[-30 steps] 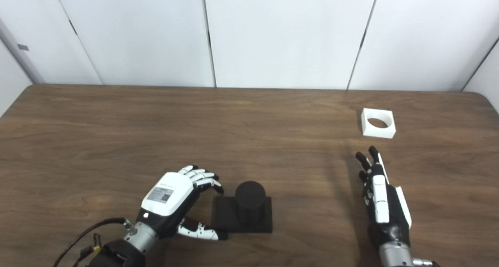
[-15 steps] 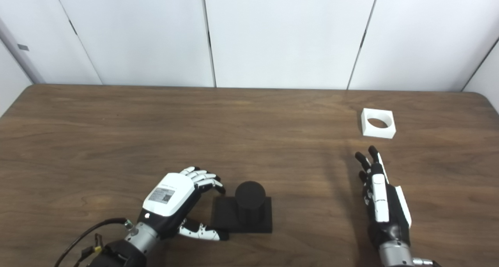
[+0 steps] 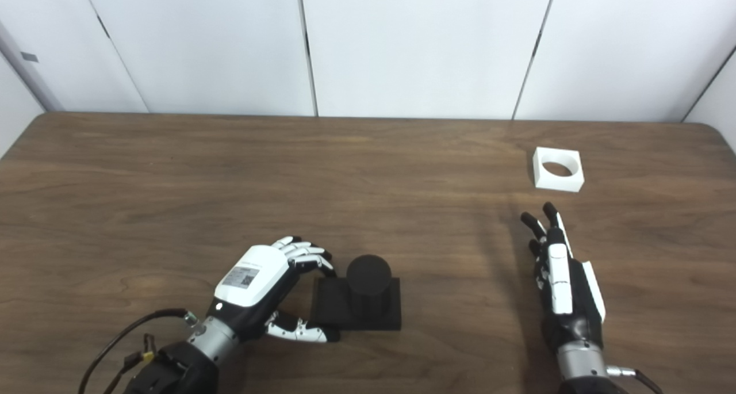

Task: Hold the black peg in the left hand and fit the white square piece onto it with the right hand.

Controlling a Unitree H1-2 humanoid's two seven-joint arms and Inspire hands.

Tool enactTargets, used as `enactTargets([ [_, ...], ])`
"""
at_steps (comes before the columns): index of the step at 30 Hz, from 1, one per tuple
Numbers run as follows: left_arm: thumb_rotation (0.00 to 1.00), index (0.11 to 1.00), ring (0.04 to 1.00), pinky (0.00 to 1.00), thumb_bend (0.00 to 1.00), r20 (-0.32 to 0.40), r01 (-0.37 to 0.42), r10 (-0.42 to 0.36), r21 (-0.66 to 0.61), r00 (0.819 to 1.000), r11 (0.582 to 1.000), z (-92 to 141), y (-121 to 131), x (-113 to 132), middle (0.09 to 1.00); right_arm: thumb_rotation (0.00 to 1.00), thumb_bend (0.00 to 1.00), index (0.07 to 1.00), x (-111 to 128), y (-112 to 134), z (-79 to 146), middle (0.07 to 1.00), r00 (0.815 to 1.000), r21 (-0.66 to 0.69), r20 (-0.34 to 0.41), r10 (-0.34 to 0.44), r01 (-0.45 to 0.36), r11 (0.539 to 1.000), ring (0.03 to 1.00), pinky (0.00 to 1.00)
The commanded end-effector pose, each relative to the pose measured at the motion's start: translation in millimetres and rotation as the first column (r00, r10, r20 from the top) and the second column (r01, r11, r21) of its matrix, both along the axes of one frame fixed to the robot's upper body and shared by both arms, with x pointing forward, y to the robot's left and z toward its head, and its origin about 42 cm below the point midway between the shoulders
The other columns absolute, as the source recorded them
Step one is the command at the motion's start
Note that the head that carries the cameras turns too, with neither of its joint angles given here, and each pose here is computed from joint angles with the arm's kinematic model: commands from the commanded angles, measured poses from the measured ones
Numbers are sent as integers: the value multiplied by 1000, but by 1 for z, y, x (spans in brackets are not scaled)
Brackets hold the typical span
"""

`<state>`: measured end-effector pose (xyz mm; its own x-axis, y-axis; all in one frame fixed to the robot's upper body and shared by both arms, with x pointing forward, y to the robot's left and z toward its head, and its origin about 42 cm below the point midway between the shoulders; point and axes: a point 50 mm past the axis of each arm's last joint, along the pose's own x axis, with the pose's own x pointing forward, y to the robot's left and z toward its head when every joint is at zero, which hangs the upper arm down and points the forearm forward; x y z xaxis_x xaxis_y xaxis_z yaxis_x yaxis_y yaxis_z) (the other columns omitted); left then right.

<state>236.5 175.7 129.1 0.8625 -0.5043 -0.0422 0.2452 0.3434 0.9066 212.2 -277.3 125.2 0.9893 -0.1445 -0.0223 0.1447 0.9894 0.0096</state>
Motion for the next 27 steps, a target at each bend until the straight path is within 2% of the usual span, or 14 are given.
enactTargets([
  [1,247,587,848,918,864,0,32,-32,-5,999,999,-2,-4,0,793,1000,582,988,7,12,8,909,999,34,34,-6,4,999,998,1000],
  [5,183,541,838,911,829,8,25,-25,-34,1000,999,-5,-3,1,770,1000,590,993,7,12,8,911,999,24,32,1,-2,1000,999,1000],
  [6,128,514,839,916,680,12,24,-23,-39,1000,999,-6,-3,1,766,1000,588,994,7,12,8,911,999,25,33,2,-3,1000,1000,1000],
  [8,77,490,835,920,550,18,20,-19,-48,1000,999,-7,-2,2,757,1000,588,994,7,11,8,911,999,31,36,1,-2,1000,1000,1000],
  [22,53,482,792,897,522,40,-27,30,-58,999,998,-15,7,4,720,994,623,987,9,17,12,913,1000,46,27,-10,9,999,1000,1000],
  [27,51,483,796,895,521,3,-26,26,-44,1000,999,-17,15,3,730,852,549,957,15,6,34,901,998,-51,56,-16,19,999,978,1000],
])
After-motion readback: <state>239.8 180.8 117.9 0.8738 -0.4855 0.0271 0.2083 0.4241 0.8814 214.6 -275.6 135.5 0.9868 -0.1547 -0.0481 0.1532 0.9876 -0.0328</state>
